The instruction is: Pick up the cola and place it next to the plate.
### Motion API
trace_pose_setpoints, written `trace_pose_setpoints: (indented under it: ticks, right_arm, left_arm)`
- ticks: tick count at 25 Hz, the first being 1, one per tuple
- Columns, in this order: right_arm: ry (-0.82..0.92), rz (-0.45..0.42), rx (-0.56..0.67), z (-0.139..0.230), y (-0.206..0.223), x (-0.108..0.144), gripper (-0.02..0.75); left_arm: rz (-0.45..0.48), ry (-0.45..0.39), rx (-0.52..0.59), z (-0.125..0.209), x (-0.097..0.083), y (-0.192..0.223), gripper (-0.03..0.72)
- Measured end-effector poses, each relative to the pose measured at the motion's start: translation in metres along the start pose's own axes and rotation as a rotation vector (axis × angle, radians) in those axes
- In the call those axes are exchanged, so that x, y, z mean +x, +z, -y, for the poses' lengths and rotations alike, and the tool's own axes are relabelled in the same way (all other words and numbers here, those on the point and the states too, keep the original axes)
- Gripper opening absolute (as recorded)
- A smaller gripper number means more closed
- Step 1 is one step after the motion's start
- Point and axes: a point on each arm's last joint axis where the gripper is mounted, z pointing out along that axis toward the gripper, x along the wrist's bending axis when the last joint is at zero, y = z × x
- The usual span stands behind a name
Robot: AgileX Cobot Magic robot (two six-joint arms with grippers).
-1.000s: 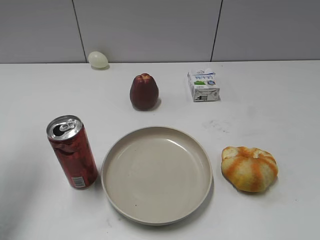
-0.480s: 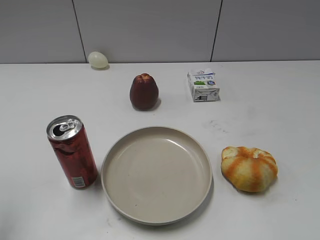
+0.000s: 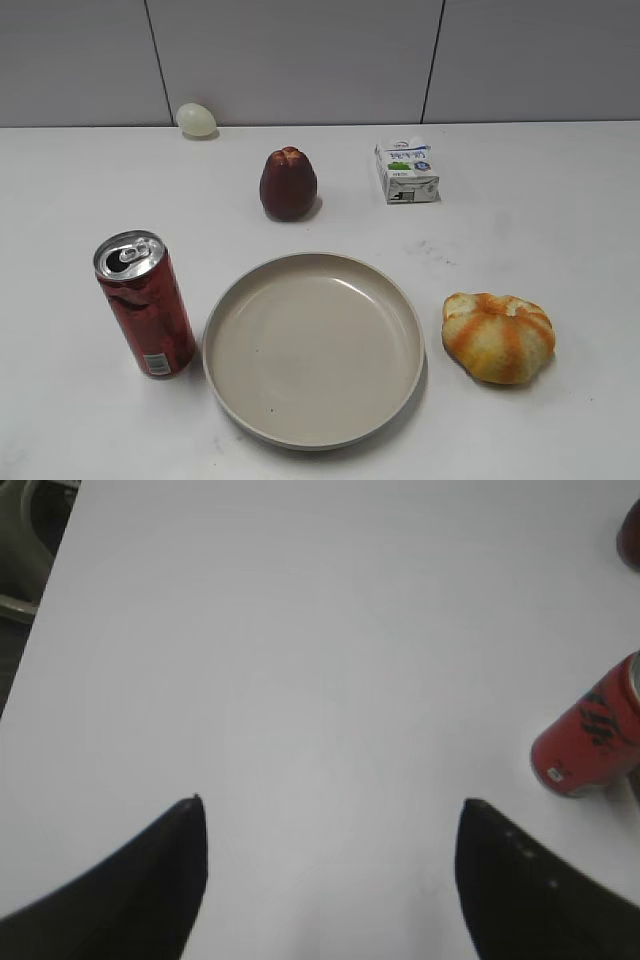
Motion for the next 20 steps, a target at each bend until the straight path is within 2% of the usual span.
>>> trace_pose_setpoints:
  ticks: [7, 13, 16, 20]
  right_arm:
    - [0.001, 0.000, 0.000, 0.000, 0.000, 0.000, 0.532]
    - [0.001, 0.000, 0.000, 0.000, 0.000, 0.000, 0.532]
    - [0.001, 0.000, 0.000, 0.000, 0.000, 0.000, 0.532]
    - [0.001, 0.000, 0.000, 0.000, 0.000, 0.000, 0.532]
  left_arm:
    - [-0.018, 0.013, -0.166, 0.046, -0.006, -0.014, 0.590]
    - [-0.032, 0.026, -0.298, 0.063, -0.010, -0.032, 0.590]
    - [-0.031, 0.014, -0.313, 0.070, -0.011, -0.031, 0.590]
    - [-0.023, -0.019, -0.280, 0.080, -0.011, -0.019, 0.590]
